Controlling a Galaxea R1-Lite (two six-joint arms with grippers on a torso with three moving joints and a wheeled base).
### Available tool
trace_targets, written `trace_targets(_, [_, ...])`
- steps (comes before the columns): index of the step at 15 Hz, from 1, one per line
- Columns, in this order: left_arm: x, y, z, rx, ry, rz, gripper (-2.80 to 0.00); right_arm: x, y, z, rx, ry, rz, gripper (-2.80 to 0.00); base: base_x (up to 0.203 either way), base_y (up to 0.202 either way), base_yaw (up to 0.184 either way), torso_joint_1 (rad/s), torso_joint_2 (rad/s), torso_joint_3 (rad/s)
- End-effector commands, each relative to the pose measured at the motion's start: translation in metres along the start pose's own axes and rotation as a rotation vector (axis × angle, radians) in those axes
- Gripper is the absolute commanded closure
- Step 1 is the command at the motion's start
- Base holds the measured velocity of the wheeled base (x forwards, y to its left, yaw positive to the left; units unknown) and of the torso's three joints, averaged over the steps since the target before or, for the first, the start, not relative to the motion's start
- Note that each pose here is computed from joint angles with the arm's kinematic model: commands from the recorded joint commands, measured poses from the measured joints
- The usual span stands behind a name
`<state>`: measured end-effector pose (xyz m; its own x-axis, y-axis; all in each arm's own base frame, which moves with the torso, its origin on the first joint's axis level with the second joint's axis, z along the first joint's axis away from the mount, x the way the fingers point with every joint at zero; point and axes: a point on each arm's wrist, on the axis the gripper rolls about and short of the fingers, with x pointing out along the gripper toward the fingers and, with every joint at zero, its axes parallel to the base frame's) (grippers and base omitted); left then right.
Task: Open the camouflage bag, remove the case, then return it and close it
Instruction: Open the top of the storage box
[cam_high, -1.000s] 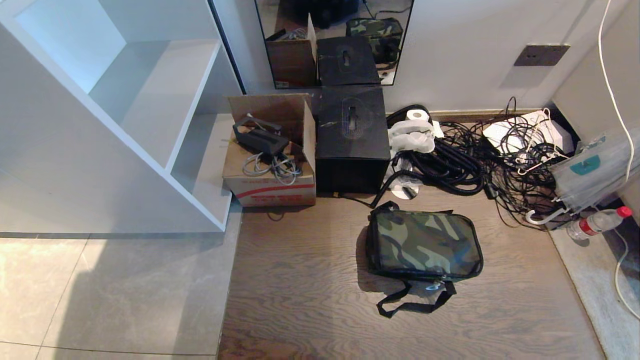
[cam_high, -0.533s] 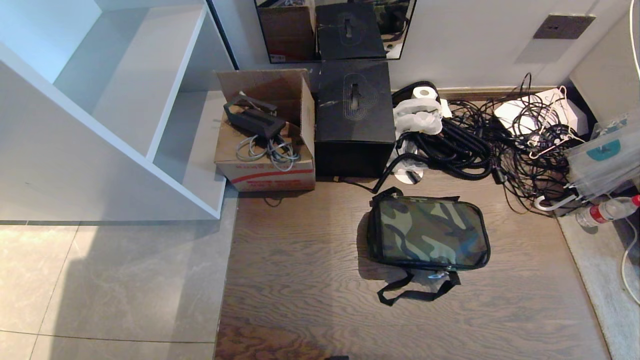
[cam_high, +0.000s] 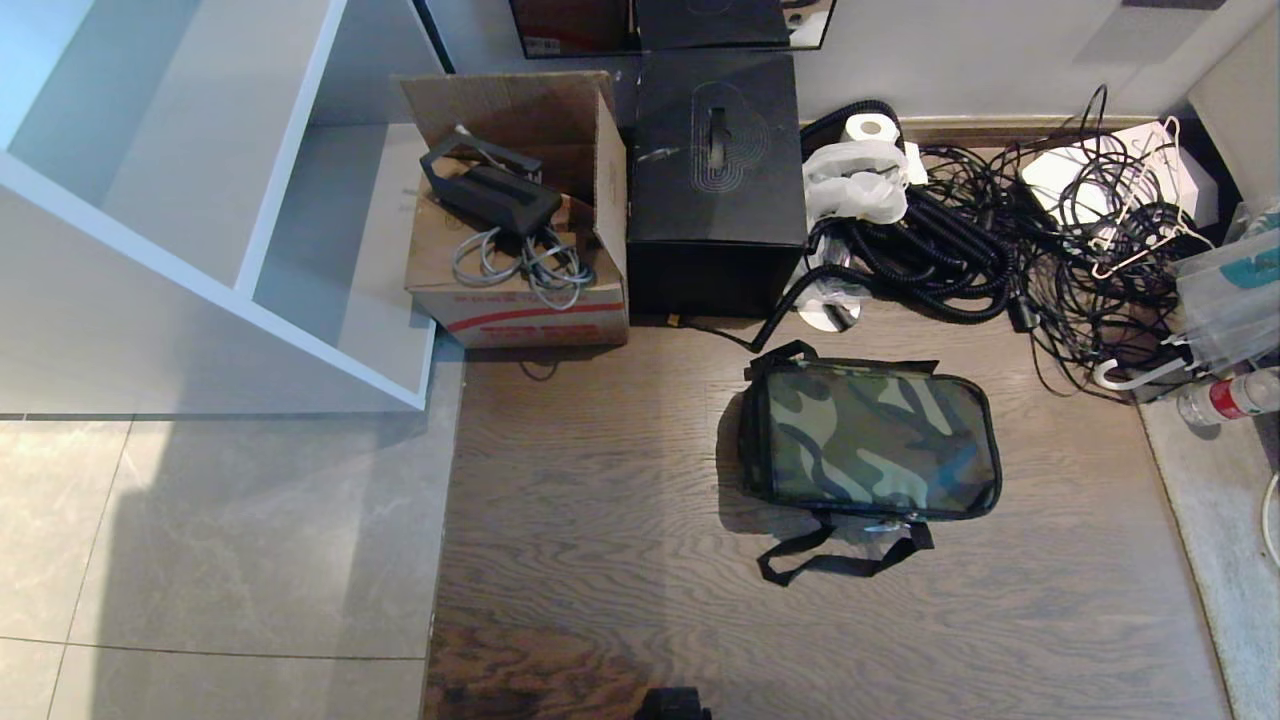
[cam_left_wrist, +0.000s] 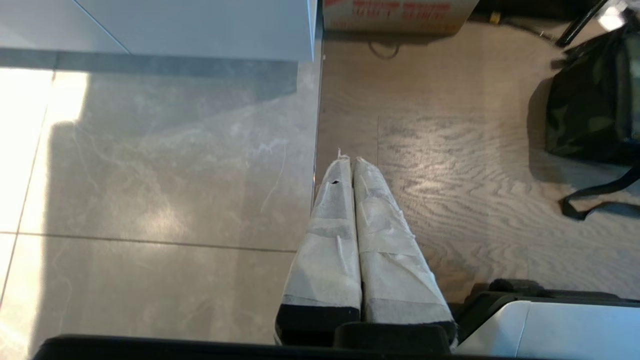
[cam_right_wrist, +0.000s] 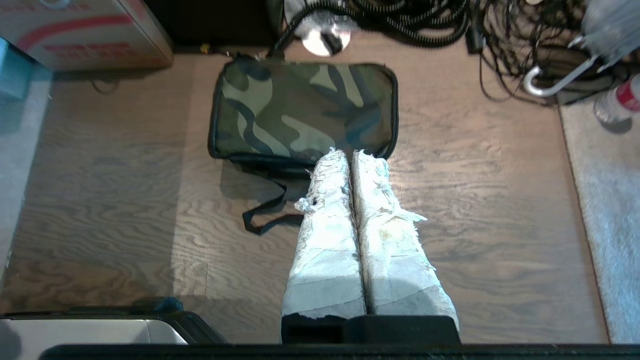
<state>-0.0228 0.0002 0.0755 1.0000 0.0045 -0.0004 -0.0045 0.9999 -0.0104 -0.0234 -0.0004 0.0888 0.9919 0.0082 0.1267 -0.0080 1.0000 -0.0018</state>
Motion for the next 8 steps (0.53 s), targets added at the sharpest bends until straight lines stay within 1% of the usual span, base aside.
trace_targets(1, [0.0000,0.0000,-0.0001,0.000,0.001,0.000,0.00,0.0019,0.0000,-0.0114,-0.001,0.040,0.001,0.00,0.000,0.000,0.000,0.002,0.00,-0.202])
trace_targets(8, [0.0000,0.0000,-0.0002,0.000,0.001,0.000,0.00,0.0019,0.0000,-0.0114,-0.001,0.040,0.001,0.00,0.000,0.000,0.000,0.004,0.00,-0.198])
